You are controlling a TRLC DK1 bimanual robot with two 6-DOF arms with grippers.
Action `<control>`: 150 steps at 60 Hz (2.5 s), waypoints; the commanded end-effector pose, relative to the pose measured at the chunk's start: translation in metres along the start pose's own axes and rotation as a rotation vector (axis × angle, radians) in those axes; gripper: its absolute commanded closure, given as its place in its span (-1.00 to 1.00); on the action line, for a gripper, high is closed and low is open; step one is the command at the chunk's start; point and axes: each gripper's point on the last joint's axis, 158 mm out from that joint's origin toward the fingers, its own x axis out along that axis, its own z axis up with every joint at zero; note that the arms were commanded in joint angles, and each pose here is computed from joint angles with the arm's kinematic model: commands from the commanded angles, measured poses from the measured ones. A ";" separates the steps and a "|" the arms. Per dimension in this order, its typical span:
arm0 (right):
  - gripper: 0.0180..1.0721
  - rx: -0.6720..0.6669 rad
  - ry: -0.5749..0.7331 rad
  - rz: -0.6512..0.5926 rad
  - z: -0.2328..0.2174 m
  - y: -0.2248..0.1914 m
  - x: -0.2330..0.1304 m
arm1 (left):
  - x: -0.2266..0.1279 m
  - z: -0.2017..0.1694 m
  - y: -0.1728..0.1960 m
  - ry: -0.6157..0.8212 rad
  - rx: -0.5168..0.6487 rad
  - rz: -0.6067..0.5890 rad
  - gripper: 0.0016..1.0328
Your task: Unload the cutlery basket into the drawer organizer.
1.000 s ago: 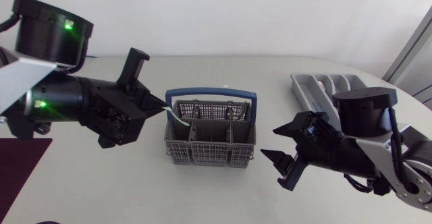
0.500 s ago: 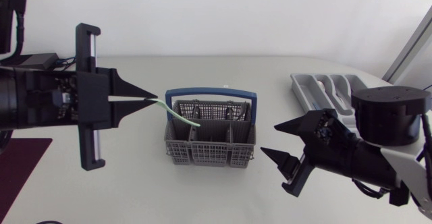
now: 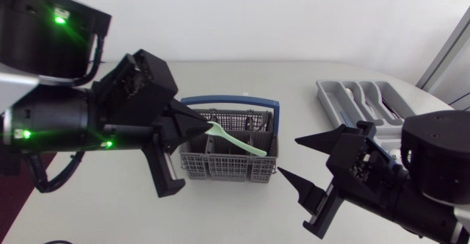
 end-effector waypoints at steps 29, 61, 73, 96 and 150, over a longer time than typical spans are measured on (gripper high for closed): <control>-0.28 -0.065 -0.033 0.006 0.025 0.029 0.018 | 0.032 0.018 -0.016 0.034 -0.396 -0.180 0.94; 0.50 -0.154 -0.034 -0.115 0.049 0.013 0.048 | 0.044 0.006 -0.010 0.083 -0.471 -0.226 0.94; 0.79 -0.165 -0.028 -0.116 0.048 0.014 0.052 | 0.046 0.004 -0.010 0.088 -0.497 -0.251 0.94; 0.89 -0.165 -0.007 -0.109 0.043 0.017 0.058 | 0.044 0.007 -0.016 0.082 -0.521 -0.298 0.94; 0.88 -0.121 0.032 -0.043 -0.003 -0.004 0.013 | -0.003 0.073 0.069 -0.233 -0.523 -0.105 -0.56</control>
